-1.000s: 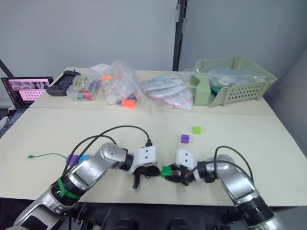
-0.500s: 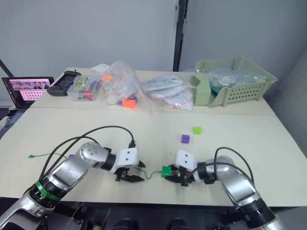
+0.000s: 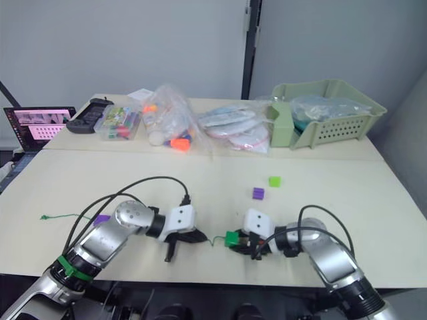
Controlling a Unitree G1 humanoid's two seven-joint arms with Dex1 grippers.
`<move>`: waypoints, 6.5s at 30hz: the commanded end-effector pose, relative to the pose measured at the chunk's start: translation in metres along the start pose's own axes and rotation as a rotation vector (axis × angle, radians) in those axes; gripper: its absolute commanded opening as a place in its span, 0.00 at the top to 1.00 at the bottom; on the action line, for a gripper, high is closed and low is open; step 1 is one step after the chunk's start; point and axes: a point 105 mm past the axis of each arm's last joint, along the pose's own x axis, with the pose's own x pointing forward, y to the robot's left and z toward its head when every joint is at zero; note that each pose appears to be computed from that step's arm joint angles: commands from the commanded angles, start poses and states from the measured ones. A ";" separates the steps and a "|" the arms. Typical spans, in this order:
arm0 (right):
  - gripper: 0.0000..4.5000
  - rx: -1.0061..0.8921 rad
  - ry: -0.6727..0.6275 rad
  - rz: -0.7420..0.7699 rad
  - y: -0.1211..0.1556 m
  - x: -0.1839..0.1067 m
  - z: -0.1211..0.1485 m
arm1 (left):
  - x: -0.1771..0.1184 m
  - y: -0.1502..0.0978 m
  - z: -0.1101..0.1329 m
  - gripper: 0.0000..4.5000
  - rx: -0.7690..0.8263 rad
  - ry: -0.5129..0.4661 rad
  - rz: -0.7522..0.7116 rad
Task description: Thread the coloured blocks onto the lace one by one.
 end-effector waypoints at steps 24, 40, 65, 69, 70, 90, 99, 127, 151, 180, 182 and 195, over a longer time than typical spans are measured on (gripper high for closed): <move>0.00 0.054 -0.032 -0.047 0.004 -0.020 0.015 | -0.012 0.001 0.033 0.37 0.019 -0.060 -0.035; 0.00 0.082 0.030 -0.146 0.001 -0.047 0.005 | 0.043 0.004 0.035 0.23 0.047 -0.048 -0.036; 1.00 0.023 0.054 -0.110 -0.004 -0.030 -0.013 | 0.038 0.004 0.039 0.74 0.064 -0.073 -0.053; 1.00 0.010 0.050 -0.101 -0.004 -0.030 -0.012 | 0.036 0.005 0.037 0.74 0.060 -0.068 -0.047; 1.00 0.007 0.049 -0.100 -0.004 -0.030 -0.012 | 0.035 0.004 0.036 0.74 0.060 -0.066 -0.047; 1.00 -0.038 0.028 -0.077 -0.007 -0.035 0.000 | -0.171 0.005 -0.116 0.74 -0.100 0.435 0.141; 1.00 -0.043 0.019 -0.070 -0.006 -0.034 0.003 | -0.187 0.003 -0.123 0.63 -0.073 0.470 0.150; 1.00 -0.064 0.038 -0.007 0.004 -0.012 0.021 | 0.012 0.008 0.034 0.08 0.086 -0.175 0.008; 1.00 -0.055 0.044 0.000 0.006 -0.009 0.019 | 0.013 0.005 0.035 0.99 0.125 -0.145 -0.018; 0.01 0.524 -0.240 -1.116 -0.085 -0.101 -0.006 | 0.006 0.005 0.028 1.00 0.087 -0.124 -0.002; 0.01 0.524 -0.232 -1.152 -0.091 -0.096 -0.006 | 0.007 0.005 0.028 1.00 0.086 -0.124 -0.001; 0.01 0.543 -0.192 -1.199 -0.140 -0.068 -0.017 | 0.007 0.005 0.028 1.00 0.079 -0.126 0.007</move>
